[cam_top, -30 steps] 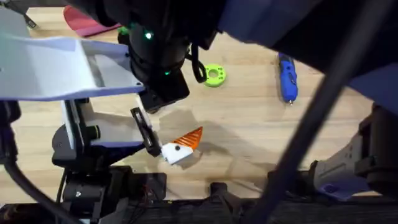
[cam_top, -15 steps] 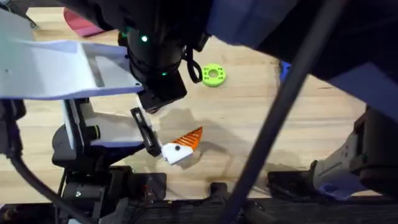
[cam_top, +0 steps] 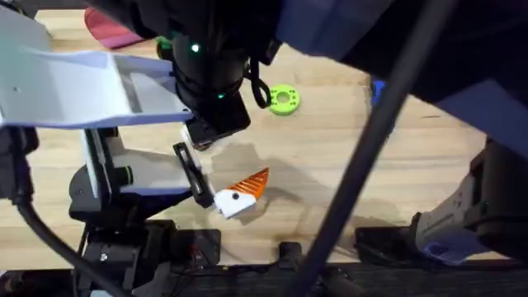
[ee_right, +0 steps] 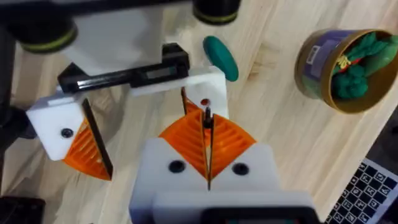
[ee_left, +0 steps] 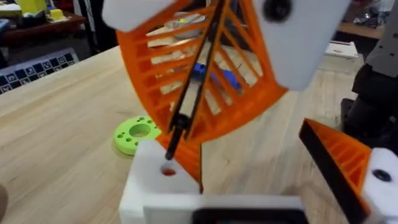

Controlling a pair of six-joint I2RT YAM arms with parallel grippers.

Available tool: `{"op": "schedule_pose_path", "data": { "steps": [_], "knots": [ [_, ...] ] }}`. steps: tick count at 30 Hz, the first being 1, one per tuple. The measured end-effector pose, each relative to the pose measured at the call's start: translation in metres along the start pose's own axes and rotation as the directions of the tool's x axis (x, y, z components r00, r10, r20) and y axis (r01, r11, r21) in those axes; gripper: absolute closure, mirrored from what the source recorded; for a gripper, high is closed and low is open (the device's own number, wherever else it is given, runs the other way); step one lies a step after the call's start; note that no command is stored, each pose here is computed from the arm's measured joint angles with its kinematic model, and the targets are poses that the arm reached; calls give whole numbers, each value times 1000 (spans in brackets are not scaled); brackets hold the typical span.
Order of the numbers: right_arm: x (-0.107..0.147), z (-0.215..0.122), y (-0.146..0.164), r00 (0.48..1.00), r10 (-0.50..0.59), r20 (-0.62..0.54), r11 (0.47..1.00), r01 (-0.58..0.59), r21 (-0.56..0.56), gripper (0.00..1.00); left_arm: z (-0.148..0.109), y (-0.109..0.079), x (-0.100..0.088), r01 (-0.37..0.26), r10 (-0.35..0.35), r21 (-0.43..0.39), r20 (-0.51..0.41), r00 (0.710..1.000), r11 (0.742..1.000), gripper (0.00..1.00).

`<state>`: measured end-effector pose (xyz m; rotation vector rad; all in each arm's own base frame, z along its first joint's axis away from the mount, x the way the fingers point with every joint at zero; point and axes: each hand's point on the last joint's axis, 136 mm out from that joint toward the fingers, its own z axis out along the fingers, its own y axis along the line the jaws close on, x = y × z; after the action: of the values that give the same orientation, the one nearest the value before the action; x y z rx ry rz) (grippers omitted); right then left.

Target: Pick up the gripper from the table and insert it into the empty holder that is missing its gripper. Then pick up a screw, insert it into the mounting hole, and use the screwdriver to tighten it. Finally, clean up the table by picking up the vegetable and placing it into the bucket.

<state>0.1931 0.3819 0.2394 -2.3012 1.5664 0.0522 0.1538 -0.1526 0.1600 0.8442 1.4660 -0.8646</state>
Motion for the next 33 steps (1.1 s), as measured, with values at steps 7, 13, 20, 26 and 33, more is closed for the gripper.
{"op": "schedule_pose_path", "data": {
  "steps": [7,13,20,26,33],
  "knots": [
    [-2,0,2,1000,1,12,1000,-1,-10,997,0,0,0,0,0,0,0,1000,1000,15],
    [-2,0,2,1000,3,12,1000,-3,-10,997,0,0,0,0,0,0,0,1000,1000,15],
    [-2,0,2,1000,3,13,1000,-3,-9,997,0,0,0,0,0,0,0,1000,1000,15],
    [-4,0,0,1000,3,18,1000,-3,-4,997,0,0,0,0,0,0,0,1000,1000,15],
    [-3,2,0,1000,3,15,1000,-3,-7,997,0,0,0,0,0,0,0,1000,1000,15]
  ]
}}
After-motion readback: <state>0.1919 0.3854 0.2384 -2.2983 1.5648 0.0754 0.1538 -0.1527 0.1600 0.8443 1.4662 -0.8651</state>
